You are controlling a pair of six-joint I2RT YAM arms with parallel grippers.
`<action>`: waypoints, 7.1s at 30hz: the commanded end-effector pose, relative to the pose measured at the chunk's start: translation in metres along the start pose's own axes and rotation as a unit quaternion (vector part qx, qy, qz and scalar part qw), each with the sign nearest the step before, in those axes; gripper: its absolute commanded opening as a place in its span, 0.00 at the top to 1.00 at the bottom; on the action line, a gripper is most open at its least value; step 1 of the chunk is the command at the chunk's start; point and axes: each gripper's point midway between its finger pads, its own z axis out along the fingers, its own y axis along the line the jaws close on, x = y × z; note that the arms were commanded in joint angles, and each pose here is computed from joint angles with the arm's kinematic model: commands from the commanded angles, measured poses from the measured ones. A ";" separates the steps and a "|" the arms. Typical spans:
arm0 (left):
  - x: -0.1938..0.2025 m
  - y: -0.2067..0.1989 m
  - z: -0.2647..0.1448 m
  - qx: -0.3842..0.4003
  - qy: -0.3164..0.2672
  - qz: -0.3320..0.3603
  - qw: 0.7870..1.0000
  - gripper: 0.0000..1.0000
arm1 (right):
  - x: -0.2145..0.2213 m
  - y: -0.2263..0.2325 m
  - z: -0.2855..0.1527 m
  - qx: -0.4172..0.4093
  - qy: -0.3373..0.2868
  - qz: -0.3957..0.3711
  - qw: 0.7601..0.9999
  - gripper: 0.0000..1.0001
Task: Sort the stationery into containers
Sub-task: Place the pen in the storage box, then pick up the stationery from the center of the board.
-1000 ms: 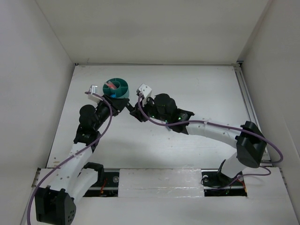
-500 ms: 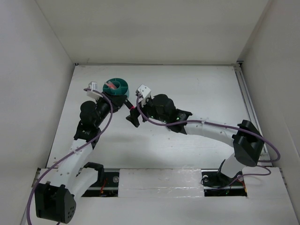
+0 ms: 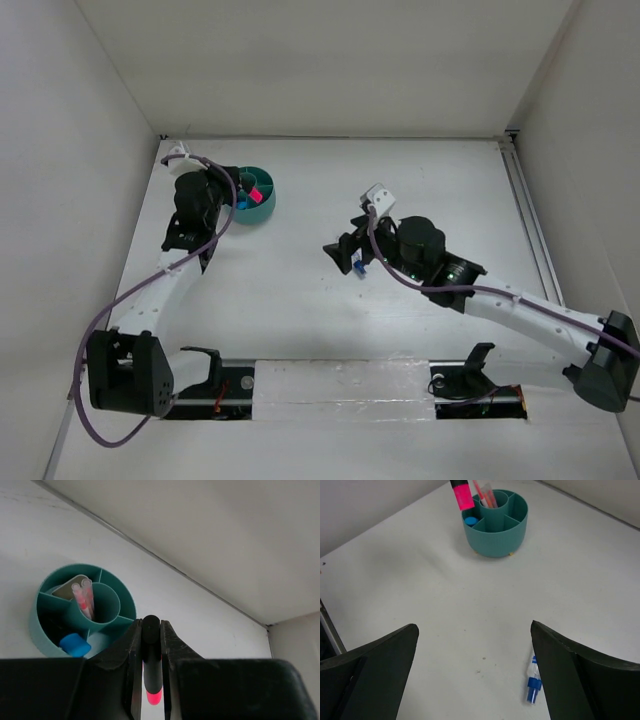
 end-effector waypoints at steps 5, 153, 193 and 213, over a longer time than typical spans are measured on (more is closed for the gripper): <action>-0.077 0.019 0.017 -0.030 -0.075 -0.018 0.997 1.00 | 0.007 -0.007 -0.027 0.010 0.007 -0.008 1.000 0.00; -0.031 0.049 -0.149 -0.110 0.034 0.052 0.992 0.00 | 0.182 -0.092 0.017 0.190 0.281 0.057 0.939 0.28; -0.020 0.044 -0.139 -0.088 0.063 0.058 0.992 0.00 | 0.224 -0.105 0.038 0.171 0.308 0.042 0.935 0.44; -0.019 0.043 -0.139 -0.084 0.065 0.057 0.993 0.00 | 0.232 -0.111 0.034 0.178 0.317 0.038 0.931 0.77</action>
